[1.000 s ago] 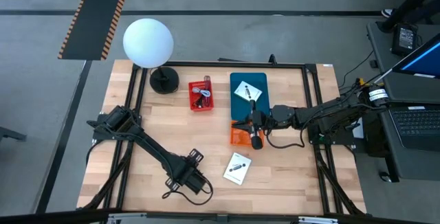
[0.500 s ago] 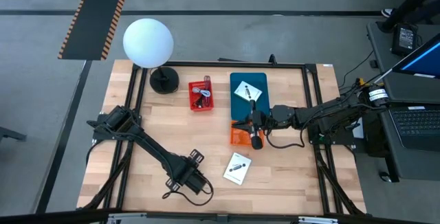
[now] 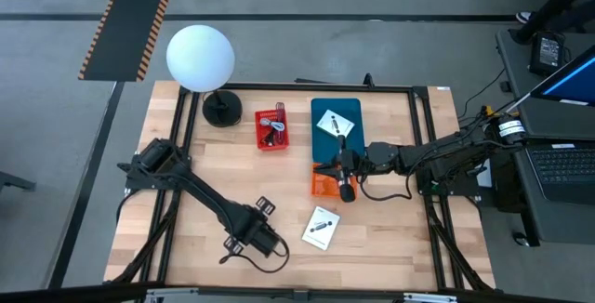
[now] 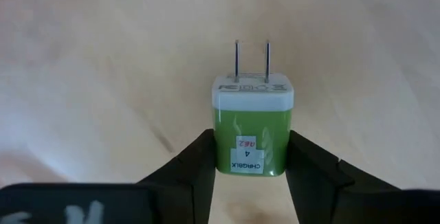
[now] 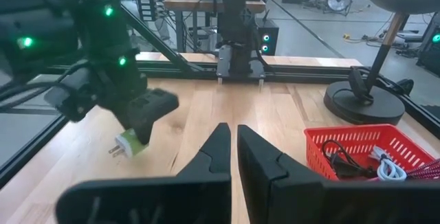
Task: Pick and place items into bin
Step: Put the green charger adapter into the orange bin
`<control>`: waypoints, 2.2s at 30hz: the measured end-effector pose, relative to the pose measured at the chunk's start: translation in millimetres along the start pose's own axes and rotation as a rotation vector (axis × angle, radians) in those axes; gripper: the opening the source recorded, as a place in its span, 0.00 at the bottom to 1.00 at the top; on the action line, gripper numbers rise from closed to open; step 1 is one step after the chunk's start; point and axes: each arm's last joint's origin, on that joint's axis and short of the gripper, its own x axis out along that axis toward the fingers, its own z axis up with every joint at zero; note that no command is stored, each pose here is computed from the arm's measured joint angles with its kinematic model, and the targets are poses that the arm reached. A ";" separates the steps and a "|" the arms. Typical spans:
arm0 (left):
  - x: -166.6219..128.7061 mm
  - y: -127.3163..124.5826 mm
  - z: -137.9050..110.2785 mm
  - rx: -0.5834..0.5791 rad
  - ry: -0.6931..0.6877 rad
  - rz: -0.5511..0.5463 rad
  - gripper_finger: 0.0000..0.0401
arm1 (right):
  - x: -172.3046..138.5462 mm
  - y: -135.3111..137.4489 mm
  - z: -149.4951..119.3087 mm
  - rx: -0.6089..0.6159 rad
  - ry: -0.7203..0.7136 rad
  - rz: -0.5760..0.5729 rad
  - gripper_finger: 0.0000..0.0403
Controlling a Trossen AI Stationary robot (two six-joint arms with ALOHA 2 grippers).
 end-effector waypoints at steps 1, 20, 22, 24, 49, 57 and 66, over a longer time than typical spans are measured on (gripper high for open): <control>-3.3 2.7 -1.9 -0.007 0.000 0.000 0.34 | 0.0 0.0 -0.1 0.000 0.002 0.000 0.02; -47.4 57.5 -96.1 -0.248 -0.682 0.165 0.34 | 0.0 0.1 -1.0 -0.006 0.011 0.001 0.02; -44.4 60.5 -106.8 -0.266 -0.732 0.189 0.34 | 0.0 0.1 -1.0 -0.006 0.011 0.001 0.02; -40.0 62.5 -116.1 -0.288 -0.779 0.206 0.34 | 0.0 0.1 -1.0 -0.008 0.011 0.001 0.02; -10.4 78.0 -154.7 -0.405 -1.227 0.436 0.34 | -0.2 2.2 3.7 0.000 -0.037 0.009 0.02; -16.3 87.1 -157.5 -0.495 -1.305 0.444 0.34 | 12.8 3.5 -6.1 -0.024 -0.075 0.008 0.06; -18.5 97.0 -161.9 -0.565 -1.345 0.461 0.34 | 45.5 0.3 3.4 -0.081 -0.092 -0.015 0.31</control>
